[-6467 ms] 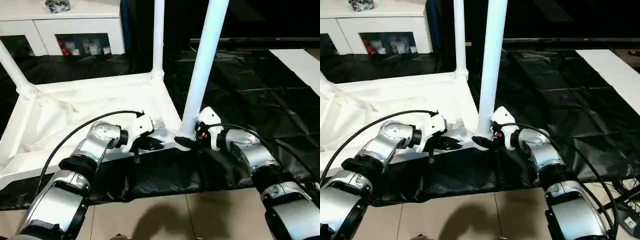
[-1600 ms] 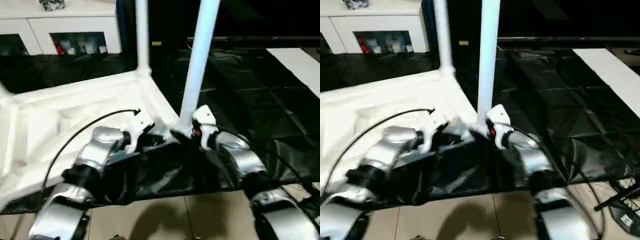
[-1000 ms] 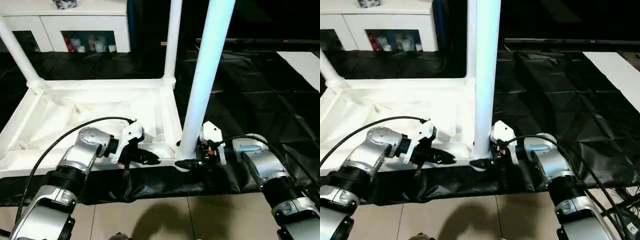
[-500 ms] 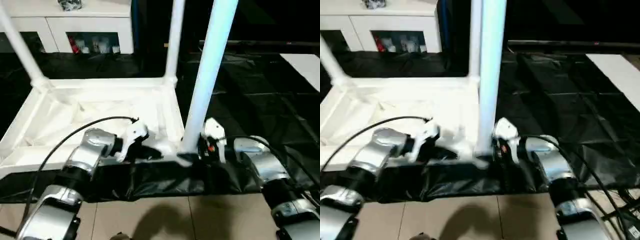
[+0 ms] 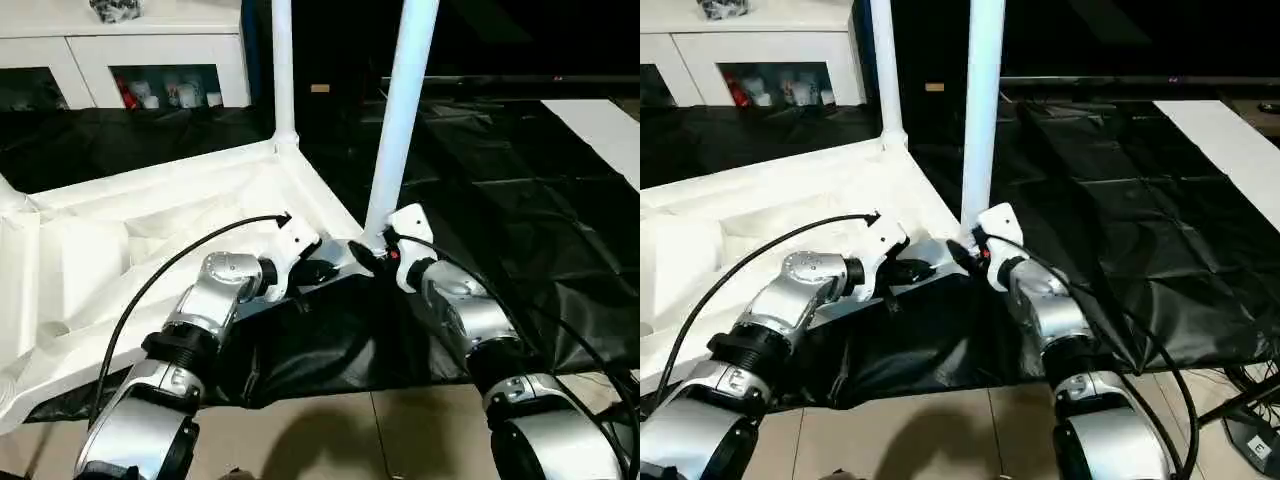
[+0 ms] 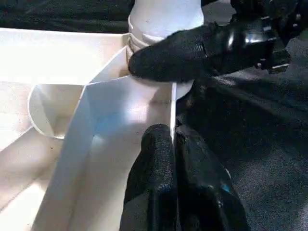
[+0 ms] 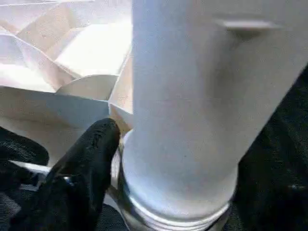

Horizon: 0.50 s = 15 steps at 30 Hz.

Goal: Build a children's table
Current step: Rotate leg to tighten

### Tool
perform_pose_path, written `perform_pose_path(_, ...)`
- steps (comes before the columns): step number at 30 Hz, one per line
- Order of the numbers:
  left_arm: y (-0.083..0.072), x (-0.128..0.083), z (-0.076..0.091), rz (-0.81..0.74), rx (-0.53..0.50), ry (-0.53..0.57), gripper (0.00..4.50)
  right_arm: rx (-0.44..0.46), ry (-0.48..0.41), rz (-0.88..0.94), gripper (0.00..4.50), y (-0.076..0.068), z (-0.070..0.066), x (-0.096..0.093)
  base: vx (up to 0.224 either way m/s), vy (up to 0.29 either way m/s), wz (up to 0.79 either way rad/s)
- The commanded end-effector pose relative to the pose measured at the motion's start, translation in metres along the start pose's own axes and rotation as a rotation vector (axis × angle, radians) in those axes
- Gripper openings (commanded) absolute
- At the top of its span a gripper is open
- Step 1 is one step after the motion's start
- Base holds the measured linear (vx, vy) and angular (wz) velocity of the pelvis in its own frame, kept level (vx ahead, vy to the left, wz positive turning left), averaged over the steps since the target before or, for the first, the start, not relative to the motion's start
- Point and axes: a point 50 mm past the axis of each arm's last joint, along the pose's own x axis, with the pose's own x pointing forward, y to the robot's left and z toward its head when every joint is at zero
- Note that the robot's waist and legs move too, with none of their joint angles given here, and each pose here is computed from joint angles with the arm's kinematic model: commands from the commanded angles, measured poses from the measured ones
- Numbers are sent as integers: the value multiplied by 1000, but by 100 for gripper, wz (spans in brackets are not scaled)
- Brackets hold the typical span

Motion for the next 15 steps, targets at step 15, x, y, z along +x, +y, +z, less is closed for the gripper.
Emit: perform_pose_path(15,-13,-27,9,-380,61,-90,0,-150,31,755,396,31,-1,-30,0,0,0)
